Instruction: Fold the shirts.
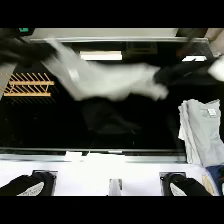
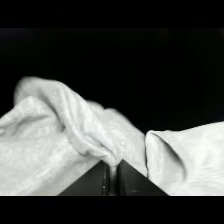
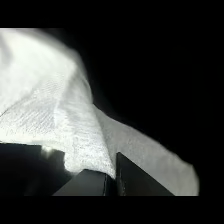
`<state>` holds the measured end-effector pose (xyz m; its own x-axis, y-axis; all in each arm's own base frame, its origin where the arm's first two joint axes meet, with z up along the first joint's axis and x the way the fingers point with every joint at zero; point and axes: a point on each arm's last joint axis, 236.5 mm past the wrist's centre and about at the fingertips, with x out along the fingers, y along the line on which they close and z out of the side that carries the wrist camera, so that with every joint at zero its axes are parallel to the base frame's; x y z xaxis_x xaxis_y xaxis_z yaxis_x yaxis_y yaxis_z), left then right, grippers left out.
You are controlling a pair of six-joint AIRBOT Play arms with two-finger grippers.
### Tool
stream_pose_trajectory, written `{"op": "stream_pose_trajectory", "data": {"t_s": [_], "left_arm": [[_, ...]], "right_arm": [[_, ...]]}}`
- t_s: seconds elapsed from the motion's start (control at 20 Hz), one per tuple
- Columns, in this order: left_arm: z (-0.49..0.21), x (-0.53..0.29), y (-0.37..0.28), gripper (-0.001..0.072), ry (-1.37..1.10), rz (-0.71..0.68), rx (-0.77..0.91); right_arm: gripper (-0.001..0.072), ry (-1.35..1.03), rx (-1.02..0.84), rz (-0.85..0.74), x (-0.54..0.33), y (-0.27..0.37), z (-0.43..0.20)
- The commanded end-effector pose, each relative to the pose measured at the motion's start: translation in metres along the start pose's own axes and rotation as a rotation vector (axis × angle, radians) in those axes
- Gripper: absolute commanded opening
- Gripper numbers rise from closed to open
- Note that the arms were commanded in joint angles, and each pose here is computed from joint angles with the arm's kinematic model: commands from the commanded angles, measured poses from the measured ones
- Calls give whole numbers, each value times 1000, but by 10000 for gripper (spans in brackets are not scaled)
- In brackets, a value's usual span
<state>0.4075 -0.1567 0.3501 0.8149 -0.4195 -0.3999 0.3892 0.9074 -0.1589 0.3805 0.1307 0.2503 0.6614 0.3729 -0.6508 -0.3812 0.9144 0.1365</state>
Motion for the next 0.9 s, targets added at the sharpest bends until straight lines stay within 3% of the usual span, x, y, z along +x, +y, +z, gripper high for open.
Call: {"op": "stream_pose_trajectory", "data": {"t_s": [0.0,0.15,0.35,0.55,0.85], "left_arm": [[147,-199,-24,39,-584,47,33],[185,-304,-63,39,-916,-105,2],[170,-303,-65,39,-897,-129,-17],[110,-187,-35,39,-515,-8,67],[-138,26,21,39,369,32,-66]], "right_arm": [[29,-550,-78,-92,-188,23,99],[29,-606,15,-8,-239,49,79],[29,-321,85,59,-210,62,19],[30,131,118,10,-149,42,-64],[30,591,260,35,-34,26,-194]]}}
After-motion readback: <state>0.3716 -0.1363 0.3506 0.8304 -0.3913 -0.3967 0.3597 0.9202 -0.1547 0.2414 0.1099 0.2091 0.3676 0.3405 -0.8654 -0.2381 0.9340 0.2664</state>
